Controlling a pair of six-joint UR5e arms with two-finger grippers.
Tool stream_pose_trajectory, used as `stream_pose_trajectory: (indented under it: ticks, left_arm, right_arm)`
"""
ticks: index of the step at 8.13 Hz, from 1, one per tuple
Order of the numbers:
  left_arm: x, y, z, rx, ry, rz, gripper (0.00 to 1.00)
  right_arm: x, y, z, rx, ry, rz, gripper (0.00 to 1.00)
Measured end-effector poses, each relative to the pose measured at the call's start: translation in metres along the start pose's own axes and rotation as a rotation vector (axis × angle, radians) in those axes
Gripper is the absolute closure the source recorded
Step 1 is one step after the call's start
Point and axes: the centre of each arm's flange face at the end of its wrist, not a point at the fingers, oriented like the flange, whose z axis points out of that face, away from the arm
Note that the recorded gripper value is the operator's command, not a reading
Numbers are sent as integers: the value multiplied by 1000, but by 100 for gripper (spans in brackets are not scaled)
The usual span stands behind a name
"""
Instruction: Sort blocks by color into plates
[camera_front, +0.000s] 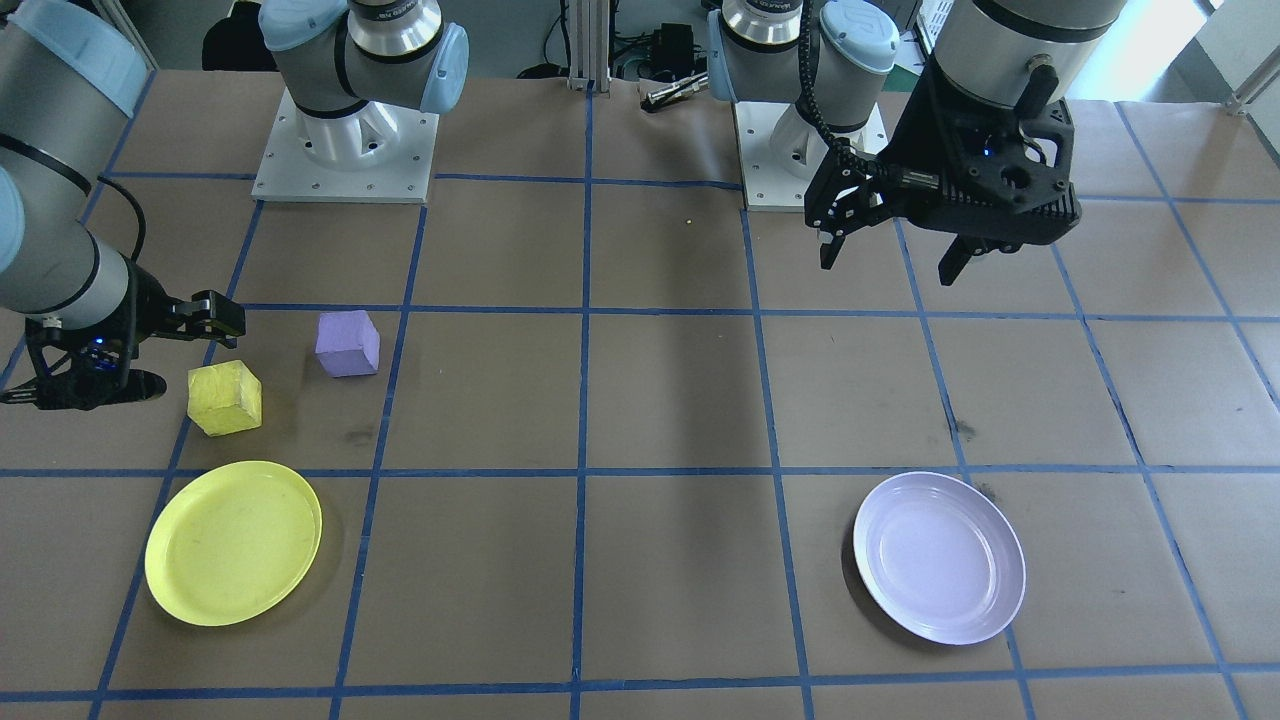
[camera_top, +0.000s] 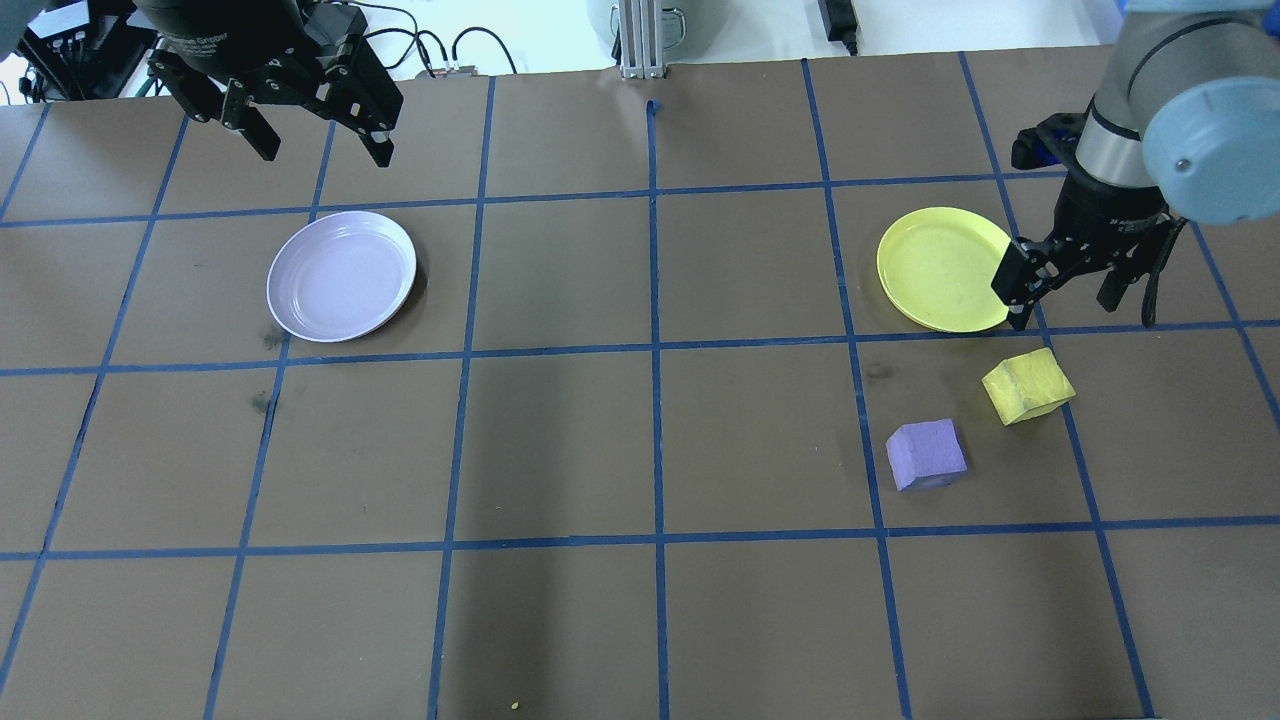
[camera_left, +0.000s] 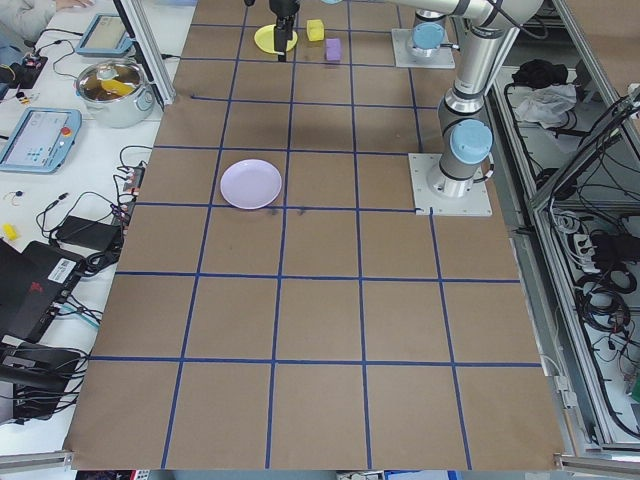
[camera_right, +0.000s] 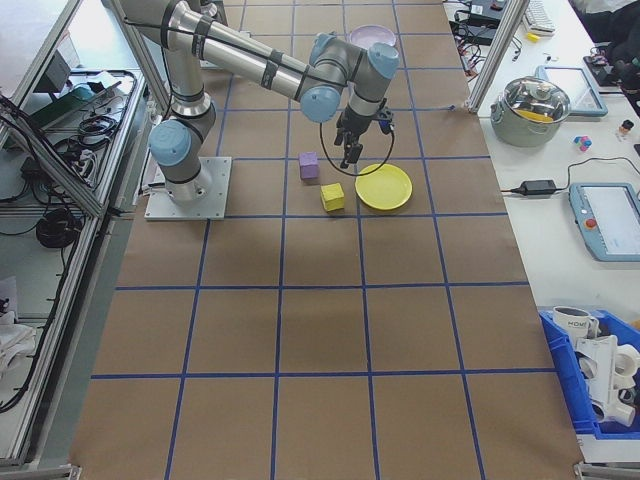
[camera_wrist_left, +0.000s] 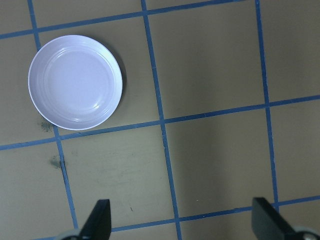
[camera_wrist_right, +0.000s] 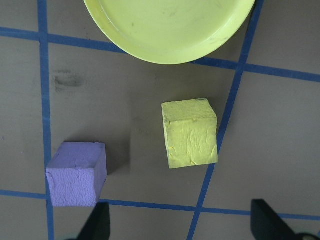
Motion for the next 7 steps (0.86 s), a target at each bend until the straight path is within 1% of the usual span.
stream_pose_trajectory:
  ticks: [1, 2, 3, 5, 7]
  left_arm:
    - [0, 0, 1, -2, 0, 0, 0]
    - [0, 0, 1, -2, 0, 0, 0]
    - [0, 0, 1, -1, 0, 0, 0]
    - [0, 0, -1, 2, 0, 0, 0]
    - [0, 0, 0, 1, -1, -1, 0]
  right_arm:
    - [4, -5, 25, -41, 0, -21, 0]
    - [8, -12, 46, -79, 11, -55, 0]
    - [12, -19, 62, -105, 18, -80, 0]
    - [16, -33, 88, -139, 28, -104, 0]
    - [19, -43, 107, -162, 27, -113, 0]
